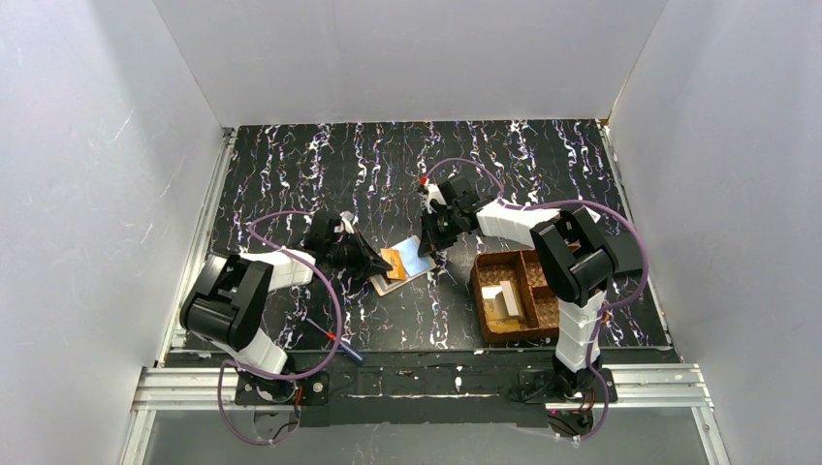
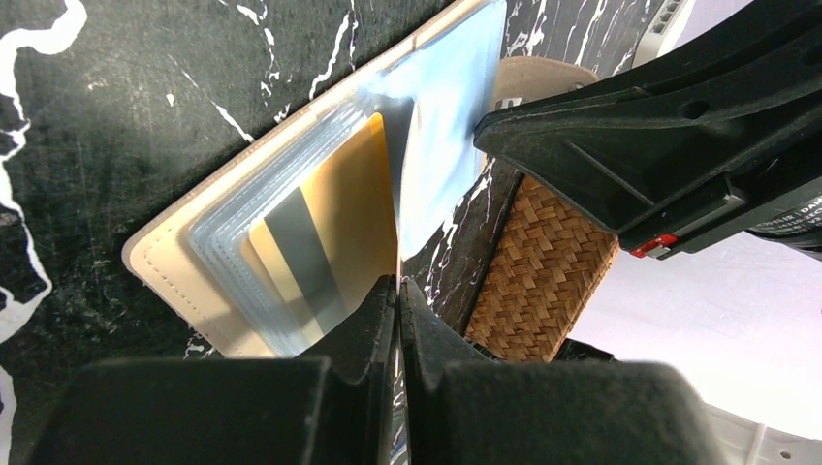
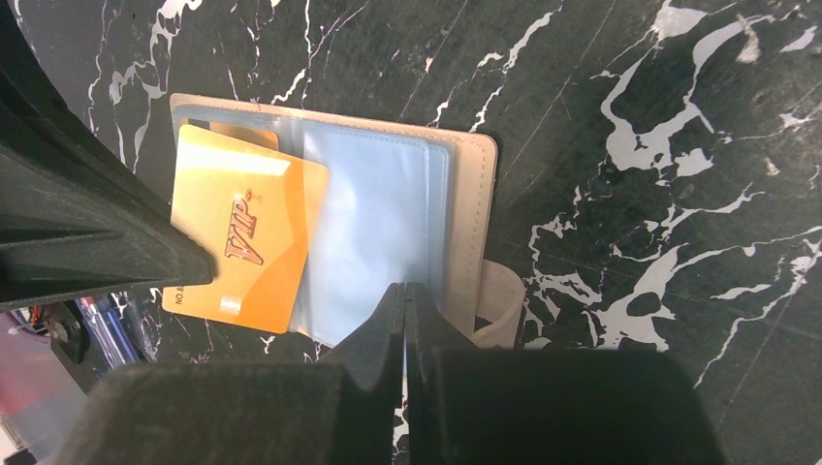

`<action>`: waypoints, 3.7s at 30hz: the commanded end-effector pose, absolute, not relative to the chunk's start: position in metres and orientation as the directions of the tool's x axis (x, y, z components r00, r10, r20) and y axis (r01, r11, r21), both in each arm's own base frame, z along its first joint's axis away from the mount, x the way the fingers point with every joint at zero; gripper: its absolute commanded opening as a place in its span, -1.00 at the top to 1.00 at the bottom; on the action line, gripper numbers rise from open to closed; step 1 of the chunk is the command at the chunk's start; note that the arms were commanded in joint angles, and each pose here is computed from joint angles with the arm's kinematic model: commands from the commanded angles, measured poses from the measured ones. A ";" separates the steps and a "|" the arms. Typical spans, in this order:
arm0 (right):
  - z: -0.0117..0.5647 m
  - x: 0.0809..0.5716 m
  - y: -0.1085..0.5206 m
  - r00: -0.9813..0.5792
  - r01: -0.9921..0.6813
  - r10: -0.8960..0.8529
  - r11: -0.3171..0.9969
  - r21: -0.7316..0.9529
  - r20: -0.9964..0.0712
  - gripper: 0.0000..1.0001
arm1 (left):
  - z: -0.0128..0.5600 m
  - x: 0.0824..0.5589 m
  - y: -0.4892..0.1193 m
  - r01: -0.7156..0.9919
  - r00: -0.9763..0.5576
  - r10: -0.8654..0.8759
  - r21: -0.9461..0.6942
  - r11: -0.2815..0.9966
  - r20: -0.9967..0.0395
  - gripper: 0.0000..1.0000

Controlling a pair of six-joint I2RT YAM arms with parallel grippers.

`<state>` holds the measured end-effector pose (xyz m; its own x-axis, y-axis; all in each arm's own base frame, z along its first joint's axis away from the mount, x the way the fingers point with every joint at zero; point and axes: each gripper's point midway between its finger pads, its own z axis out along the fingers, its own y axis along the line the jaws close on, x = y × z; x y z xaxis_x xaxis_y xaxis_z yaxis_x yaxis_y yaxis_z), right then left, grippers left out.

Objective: Put the credit cards into the card holder
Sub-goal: Insert the credit card into the card holder.

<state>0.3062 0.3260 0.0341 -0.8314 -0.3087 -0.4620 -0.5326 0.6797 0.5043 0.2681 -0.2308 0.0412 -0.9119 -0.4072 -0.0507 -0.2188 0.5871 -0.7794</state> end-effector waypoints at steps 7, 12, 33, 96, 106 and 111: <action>0.026 0.307 0.325 -0.836 -0.525 -0.307 0.686 0.503 -0.454 0.93 | 0.038 0.284 -0.227 -0.230 -0.860 -0.500 -0.799 0.556 -0.100 1.00; 0.026 0.307 0.325 -0.837 -0.524 -0.306 0.686 0.504 -0.454 0.94 | 0.040 0.288 -0.226 -0.234 -0.839 -0.532 -0.808 0.540 -0.112 1.00; 0.029 0.304 0.326 -0.836 -0.527 -0.305 0.675 0.517 -0.455 0.96 | 0.039 0.278 -0.239 -0.111 -0.872 -0.453 -0.824 0.555 -0.187 1.00; 0.020 0.300 0.326 -0.844 -0.523 -0.322 0.671 0.526 -0.428 0.97 | 0.033 0.309 -0.232 0.039 -0.941 -0.240 -0.783 0.621 -0.238 1.00; 0.018 0.300 0.326 -0.846 -0.521 -0.325 0.672 0.526 -0.423 0.97 | 0.033 0.318 -0.229 0.053 -0.922 -0.264 -0.768 0.639 -0.283 1.00; 0.016 0.299 0.325 -0.847 -0.520 -0.327 0.674 0.524 -0.419 0.97 | 0.032 0.322 -0.226 0.074 -0.913 -0.257 -0.748 0.659 -0.317 1.00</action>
